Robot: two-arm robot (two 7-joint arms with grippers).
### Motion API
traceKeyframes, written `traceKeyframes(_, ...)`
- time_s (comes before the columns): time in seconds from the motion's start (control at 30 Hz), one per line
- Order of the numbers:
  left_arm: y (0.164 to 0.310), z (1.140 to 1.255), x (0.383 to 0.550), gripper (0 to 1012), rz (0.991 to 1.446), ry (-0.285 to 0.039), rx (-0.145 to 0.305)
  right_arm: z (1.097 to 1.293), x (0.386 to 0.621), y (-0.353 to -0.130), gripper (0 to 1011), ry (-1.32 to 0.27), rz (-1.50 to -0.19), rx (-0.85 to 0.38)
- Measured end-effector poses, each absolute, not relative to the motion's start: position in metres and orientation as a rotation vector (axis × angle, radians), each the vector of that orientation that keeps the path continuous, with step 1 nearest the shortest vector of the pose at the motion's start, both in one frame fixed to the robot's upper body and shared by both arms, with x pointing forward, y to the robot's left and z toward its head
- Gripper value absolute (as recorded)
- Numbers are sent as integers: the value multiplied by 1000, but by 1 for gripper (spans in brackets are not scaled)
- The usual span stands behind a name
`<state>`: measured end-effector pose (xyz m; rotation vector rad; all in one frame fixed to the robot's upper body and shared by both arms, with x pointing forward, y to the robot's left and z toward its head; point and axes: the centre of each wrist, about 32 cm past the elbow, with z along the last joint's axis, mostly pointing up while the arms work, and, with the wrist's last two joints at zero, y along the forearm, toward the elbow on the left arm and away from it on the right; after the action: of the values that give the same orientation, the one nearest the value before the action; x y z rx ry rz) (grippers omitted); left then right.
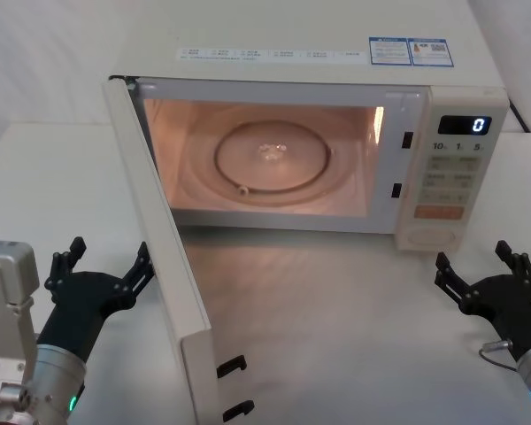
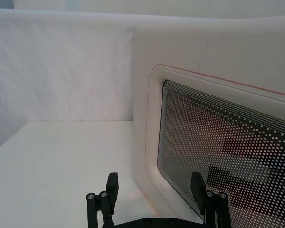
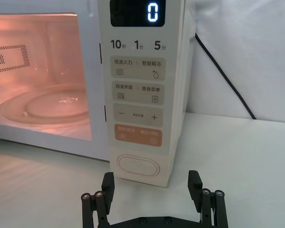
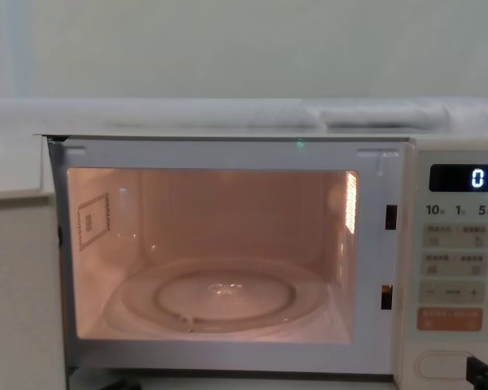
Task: Press the button to open the microwave door with one hand; close the microwave door with the other hand.
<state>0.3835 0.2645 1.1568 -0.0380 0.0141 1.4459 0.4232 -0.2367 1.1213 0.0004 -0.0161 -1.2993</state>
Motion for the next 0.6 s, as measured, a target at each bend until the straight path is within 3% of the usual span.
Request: traceKeyframes(0.6,265,1157,384,1001,1446,14,-38,1121,423,-236,1002,-15,-1301,1)
